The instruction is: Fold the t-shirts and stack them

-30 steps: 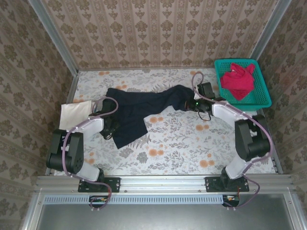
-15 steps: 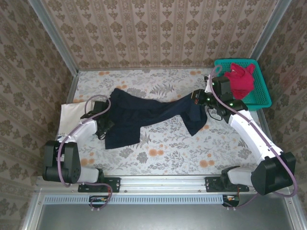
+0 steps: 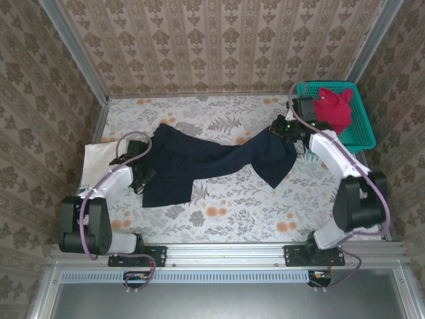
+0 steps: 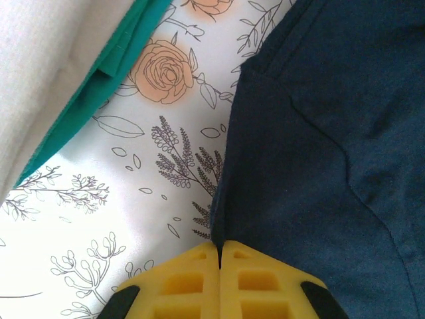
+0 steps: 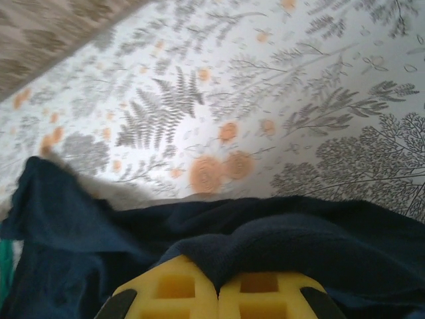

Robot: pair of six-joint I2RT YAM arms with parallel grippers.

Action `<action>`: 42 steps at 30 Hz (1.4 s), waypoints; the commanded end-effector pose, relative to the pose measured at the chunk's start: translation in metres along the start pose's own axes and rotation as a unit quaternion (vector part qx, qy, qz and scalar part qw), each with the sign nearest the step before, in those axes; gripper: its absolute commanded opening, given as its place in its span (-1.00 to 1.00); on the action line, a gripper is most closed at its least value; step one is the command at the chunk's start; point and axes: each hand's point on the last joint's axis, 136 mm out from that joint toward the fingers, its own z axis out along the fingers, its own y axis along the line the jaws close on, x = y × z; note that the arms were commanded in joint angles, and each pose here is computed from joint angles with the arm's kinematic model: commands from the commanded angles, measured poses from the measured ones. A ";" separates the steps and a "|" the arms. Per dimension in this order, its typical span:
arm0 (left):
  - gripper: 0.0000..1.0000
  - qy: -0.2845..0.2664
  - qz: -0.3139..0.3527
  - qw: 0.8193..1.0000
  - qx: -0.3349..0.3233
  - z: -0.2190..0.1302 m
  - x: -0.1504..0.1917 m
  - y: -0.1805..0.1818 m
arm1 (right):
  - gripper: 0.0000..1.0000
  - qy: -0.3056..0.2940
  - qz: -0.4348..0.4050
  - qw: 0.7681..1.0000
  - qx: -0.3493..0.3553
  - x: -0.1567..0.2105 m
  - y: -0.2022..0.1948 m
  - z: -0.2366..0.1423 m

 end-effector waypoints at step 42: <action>-1.00 0.008 0.005 1.000 0.002 0.003 -0.001 -0.004 | 0.19 0.013 0.148 0.988 0.050 0.057 -0.086 0.050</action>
